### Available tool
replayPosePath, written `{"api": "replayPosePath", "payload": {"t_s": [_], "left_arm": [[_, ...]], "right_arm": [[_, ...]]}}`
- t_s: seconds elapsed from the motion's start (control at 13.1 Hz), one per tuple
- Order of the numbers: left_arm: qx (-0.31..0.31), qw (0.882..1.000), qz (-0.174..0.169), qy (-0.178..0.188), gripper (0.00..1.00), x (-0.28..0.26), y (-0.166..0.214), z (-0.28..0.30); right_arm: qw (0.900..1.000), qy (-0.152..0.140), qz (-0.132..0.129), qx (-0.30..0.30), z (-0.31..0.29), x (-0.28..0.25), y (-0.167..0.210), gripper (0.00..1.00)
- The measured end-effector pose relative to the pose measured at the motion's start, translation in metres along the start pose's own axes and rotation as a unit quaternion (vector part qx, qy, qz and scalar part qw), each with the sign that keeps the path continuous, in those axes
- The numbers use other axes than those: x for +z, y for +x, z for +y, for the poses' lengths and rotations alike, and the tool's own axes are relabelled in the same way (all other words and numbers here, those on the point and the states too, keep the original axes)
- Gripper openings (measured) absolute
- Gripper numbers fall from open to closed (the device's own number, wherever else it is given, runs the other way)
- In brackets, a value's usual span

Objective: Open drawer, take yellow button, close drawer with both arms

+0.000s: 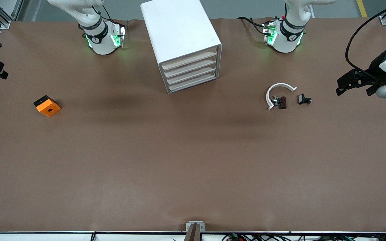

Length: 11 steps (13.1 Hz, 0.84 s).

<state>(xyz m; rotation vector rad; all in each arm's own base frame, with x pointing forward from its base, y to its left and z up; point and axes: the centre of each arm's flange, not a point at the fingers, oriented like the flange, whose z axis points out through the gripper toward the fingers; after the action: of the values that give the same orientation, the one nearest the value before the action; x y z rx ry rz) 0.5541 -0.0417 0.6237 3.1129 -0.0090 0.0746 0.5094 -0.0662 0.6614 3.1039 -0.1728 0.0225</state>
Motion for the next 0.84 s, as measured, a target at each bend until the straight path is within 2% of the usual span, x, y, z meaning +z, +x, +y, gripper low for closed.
{"api": "replayPosePath", "payload": {"t_s": [0.53, 0.84], "left_arm": [[-0.003, 1.0, -0.004, 0.0, 1.0, 0.002, 0.0, -0.002], [-0.014, 0.999, -0.038, 0.002, 1.0, 0.018, 0.001, -0.014]], "right_arm": [[1.0, 0.0, 0.0, 0.001, 0.001, 0.0, 0.0, 1.0], [1.0, 0.0, -0.004, 0.003, 0.003, 0.002, 0.0, 1.0]]}}
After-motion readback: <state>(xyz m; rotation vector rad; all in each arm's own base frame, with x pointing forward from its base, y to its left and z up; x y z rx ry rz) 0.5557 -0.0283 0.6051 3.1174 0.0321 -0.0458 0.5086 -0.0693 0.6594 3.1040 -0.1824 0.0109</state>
